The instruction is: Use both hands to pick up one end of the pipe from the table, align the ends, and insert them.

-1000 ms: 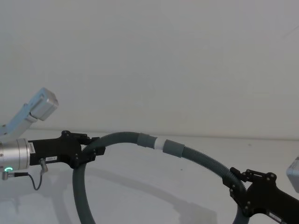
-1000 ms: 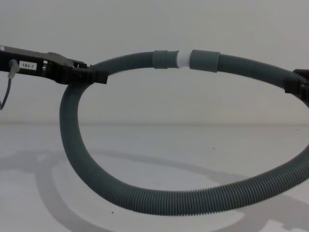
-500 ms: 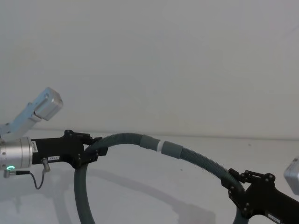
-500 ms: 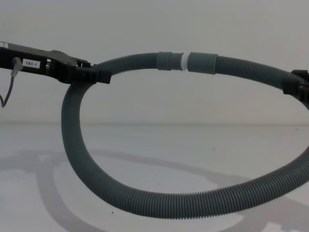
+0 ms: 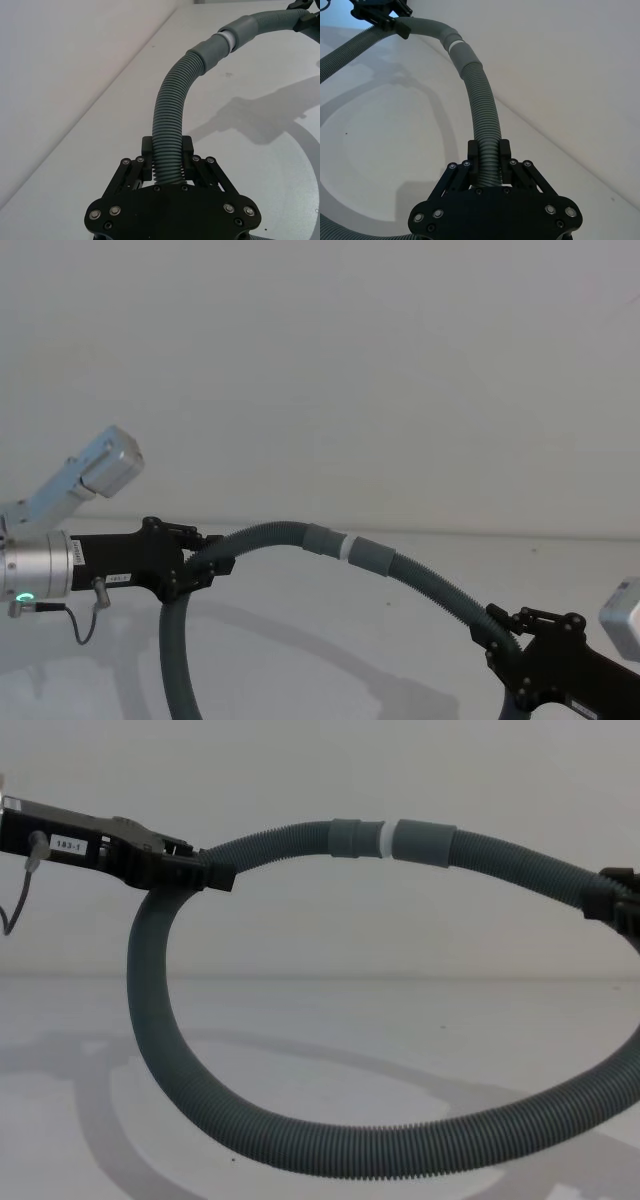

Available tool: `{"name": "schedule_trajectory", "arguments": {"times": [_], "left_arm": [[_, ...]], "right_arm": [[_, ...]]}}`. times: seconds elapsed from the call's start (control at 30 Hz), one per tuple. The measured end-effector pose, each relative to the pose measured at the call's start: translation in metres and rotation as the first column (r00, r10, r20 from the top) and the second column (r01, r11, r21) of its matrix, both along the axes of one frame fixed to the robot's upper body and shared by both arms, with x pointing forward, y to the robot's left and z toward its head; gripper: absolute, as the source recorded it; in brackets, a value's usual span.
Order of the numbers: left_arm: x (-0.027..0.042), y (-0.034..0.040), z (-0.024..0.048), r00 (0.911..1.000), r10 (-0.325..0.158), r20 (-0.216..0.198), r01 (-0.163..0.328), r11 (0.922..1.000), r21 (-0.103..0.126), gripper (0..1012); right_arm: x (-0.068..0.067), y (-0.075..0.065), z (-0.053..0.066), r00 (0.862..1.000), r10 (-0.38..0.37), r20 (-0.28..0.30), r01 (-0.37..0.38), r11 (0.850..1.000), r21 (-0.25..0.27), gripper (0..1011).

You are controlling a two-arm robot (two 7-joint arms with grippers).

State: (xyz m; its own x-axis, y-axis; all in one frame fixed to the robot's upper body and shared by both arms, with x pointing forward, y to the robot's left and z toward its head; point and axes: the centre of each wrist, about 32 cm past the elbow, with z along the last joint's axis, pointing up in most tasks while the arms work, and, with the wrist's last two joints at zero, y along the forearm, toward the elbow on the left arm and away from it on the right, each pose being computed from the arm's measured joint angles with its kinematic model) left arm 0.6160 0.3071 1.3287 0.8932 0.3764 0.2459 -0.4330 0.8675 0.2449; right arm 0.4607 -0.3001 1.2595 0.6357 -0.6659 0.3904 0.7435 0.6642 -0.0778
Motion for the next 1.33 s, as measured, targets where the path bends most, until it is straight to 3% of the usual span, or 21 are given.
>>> {"name": "schedule_trajectory", "arguments": {"times": [1.33], "left_arm": [[-0.0019,-0.0036,0.0033,1.0000,-0.007,0.005,0.007,0.9999,0.011,300]], "right_arm": [[-0.0015,0.0017,0.0019,1.000,0.003,-0.004,-0.003,1.000,-0.018,219]]}}
